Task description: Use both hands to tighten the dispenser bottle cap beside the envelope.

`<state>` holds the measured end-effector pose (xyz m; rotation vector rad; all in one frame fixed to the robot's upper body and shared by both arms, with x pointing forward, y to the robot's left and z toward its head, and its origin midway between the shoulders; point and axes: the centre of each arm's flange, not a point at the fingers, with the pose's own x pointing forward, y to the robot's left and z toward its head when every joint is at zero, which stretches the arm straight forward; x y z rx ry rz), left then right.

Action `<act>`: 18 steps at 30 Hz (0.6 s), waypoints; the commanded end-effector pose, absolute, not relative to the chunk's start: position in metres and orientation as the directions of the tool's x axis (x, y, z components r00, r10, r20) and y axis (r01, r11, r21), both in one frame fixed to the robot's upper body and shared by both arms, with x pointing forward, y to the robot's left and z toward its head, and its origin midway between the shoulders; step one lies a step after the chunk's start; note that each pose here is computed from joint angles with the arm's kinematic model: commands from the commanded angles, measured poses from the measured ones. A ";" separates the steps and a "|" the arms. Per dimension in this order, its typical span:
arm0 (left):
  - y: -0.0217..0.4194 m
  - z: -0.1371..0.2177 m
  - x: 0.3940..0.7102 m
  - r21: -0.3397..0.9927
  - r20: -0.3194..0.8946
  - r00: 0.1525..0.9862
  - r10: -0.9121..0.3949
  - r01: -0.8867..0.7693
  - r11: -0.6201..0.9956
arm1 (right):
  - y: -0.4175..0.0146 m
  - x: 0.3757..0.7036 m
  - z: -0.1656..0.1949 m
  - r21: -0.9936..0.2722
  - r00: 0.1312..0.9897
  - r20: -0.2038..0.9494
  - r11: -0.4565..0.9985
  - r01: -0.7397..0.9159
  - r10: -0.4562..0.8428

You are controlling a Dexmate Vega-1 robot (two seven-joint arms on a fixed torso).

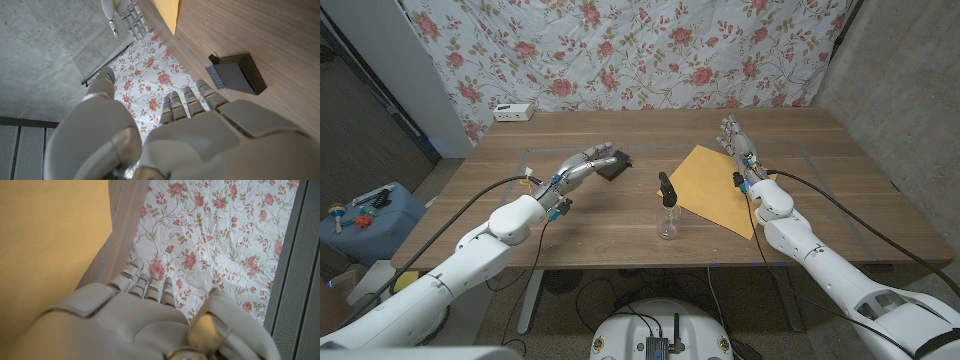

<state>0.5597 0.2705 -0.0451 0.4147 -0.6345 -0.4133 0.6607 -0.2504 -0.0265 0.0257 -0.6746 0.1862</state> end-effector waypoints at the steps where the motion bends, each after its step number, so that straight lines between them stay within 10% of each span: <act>1: 0.266 -0.050 0.545 0.562 0.414 0.715 -0.563 0.286 0.776 | -0.249 0.662 -0.029 -0.018 0.770 0.616 0.980 -0.200 0.168; 18: 0.256 -0.056 0.533 0.638 0.404 0.693 -0.597 0.254 0.727 | -0.253 0.657 -0.031 0.002 0.773 0.621 0.986 -0.168 0.130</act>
